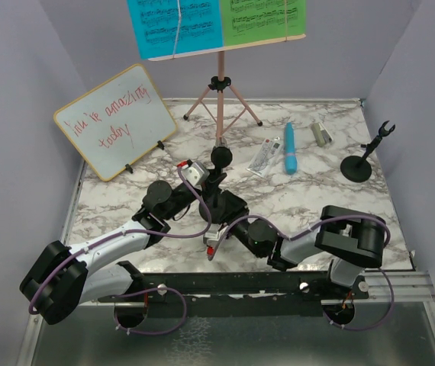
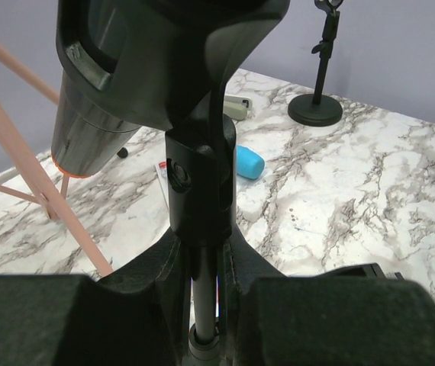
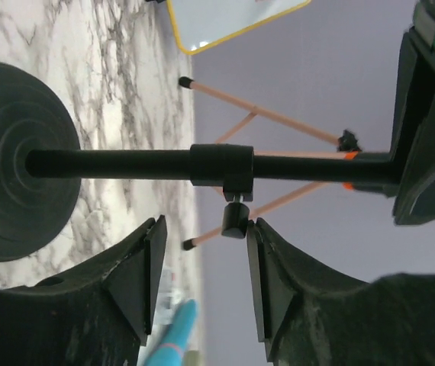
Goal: Pack up the instrument practice props
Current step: Unscrew the knob on the microphone stand, then adjust the microphone stand with the microphone at the center of the board.
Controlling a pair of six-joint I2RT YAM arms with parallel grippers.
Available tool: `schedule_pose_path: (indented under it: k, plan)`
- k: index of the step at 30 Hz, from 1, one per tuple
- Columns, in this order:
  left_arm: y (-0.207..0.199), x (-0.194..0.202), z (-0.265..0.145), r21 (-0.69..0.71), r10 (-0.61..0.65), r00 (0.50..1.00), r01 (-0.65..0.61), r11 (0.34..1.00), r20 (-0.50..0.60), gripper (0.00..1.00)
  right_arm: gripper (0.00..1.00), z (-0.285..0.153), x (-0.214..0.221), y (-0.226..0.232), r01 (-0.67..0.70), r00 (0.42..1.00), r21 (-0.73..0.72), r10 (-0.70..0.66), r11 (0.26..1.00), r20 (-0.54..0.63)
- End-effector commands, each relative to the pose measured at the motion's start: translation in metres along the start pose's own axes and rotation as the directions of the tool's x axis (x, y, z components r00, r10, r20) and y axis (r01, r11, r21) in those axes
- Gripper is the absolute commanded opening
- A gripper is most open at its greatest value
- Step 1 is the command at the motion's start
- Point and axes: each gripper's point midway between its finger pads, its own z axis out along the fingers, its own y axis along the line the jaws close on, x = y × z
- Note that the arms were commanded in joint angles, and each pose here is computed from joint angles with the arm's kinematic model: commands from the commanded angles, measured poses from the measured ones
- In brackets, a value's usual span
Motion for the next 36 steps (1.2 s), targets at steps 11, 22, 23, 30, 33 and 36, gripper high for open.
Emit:
schedule_pose_path:
  k: [11,22,23,30,33,36]
  plan:
    - [-0.007,0.003,-0.002,0.029,-0.011,1.000,0.011,1.000,-0.007,0.00,0.70,-0.022,-0.019,-0.001,-0.848,0.520,-0.115,0.854,0.517,0.000]
    - [-0.003,0.013,0.001,0.004,-0.016,1.000,0.016,1.000,-0.001,0.00,0.73,-0.037,-0.007,-0.046,-0.993,0.077,-0.078,0.986,0.089,0.149]
    - [-0.002,0.013,-0.001,-0.003,-0.014,1.000,0.014,1.000,0.009,0.00,0.73,-0.036,-0.005,-0.050,-0.995,0.063,-0.065,0.986,0.074,0.154]
    - [0.003,0.017,-0.015,-0.045,0.007,1.000,-0.006,0.999,0.021,0.00,0.72,-0.034,0.003,-0.080,-0.998,-0.060,-0.007,0.967,-0.060,0.247]
    - [0.003,0.019,-0.019,-0.047,0.013,1.000,-0.012,0.999,0.022,0.00,0.72,-0.034,-0.001,-0.093,-0.997,-0.079,-0.028,0.955,-0.074,0.284]
    - [0.002,0.025,-0.019,-0.043,0.008,1.000,-0.007,0.999,0.008,0.00,0.72,-0.033,-0.005,-0.106,-0.996,-0.085,-0.047,0.944,-0.074,0.319]
